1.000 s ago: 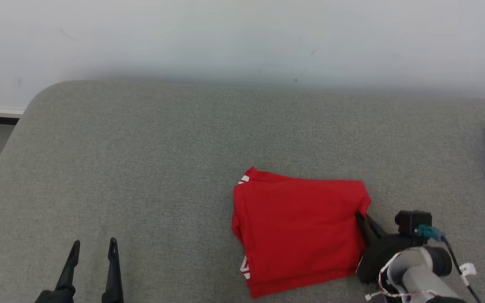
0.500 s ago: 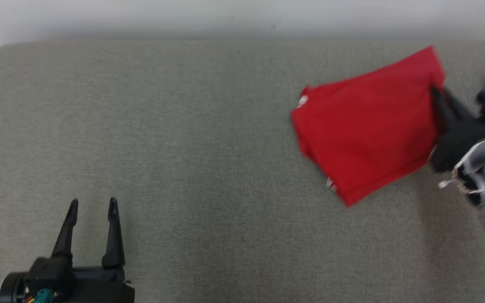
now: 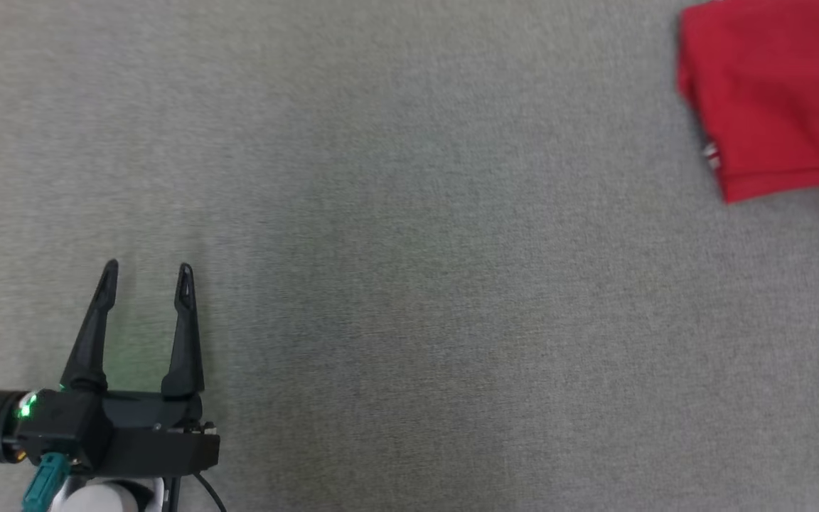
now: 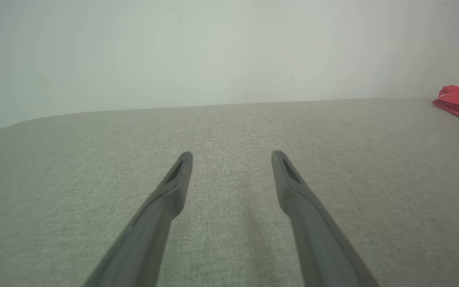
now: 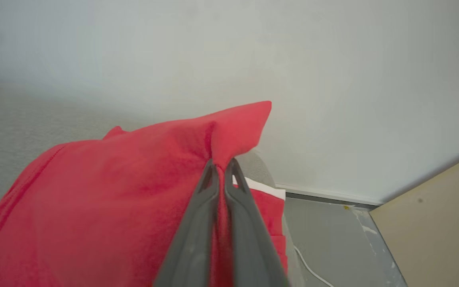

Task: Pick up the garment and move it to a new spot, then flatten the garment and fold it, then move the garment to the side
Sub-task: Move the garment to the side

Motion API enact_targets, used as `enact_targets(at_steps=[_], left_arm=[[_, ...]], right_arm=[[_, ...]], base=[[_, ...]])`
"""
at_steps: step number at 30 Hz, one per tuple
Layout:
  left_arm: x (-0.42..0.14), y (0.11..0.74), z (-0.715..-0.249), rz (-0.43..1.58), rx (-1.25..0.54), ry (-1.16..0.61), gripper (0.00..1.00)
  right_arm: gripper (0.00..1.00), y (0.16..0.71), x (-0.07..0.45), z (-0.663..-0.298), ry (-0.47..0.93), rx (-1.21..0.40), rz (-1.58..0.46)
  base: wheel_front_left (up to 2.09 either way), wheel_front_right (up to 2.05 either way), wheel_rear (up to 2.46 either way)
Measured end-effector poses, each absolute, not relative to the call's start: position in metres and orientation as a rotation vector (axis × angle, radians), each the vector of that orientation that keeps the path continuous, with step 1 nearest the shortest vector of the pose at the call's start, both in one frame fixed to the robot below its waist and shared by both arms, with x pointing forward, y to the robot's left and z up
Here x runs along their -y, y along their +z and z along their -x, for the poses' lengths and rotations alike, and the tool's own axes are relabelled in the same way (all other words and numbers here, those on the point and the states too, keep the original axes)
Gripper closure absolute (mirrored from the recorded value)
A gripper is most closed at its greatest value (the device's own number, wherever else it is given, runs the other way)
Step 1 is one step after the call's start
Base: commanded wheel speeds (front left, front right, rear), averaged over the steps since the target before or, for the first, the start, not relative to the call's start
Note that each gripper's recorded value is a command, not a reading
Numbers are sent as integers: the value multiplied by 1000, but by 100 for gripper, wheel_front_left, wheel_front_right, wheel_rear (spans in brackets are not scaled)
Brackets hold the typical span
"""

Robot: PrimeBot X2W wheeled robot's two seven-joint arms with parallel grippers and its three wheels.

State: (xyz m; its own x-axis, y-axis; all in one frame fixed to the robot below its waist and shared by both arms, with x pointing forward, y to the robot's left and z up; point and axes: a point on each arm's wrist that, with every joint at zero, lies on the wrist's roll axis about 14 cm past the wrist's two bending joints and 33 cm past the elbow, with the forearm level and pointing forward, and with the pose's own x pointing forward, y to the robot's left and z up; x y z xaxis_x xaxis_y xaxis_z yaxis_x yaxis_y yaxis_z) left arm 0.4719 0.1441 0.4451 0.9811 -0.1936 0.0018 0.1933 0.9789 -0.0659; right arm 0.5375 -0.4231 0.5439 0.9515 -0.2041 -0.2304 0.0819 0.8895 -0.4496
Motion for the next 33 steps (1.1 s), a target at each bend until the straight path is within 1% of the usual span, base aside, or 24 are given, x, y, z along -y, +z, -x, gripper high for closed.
enact_targets(at_steps=[5,12,14,15,16,17,19,23,24,29,33], left_arm=[[-125,435,-487,77,1,-252,0],[-108,425,-501,98,11,-300,0],[-107,421,-503,102,8,-304,0],[-107,421,-504,102,9,-304,0],[-107,421,-505,103,12,-303,0],[-108,422,-505,102,14,-301,0],[-109,423,-504,102,15,-295,0],[-117,424,-501,99,6,-271,0],[-117,424,-501,99,6,-271,0],[-130,429,-488,103,-10,-223,0],[-144,437,-470,95,-21,-176,0]], right_arm=[[100,553,467,-527,-247,-322,524],[100,547,506,-520,-326,-425,658],[100,548,514,-520,-346,-433,685],[83,548,515,-521,-347,-437,699],[17,546,516,-521,-348,-445,712],[0,545,519,-521,-357,-455,718],[0,545,522,-521,-382,-458,704],[0,559,513,-528,-371,-374,697],[0,559,513,-528,-371,-374,697],[0,582,484,-537,-316,-220,652],[0,604,450,-539,-249,-72,591]], base=[[0,0,0],[0,0,0],[0,0,0],[0,0,0],[0,0,0],[0,0,0],[0,0,0],[0,0,0],[0,0,0],[0,0,0],[0,0,0]])
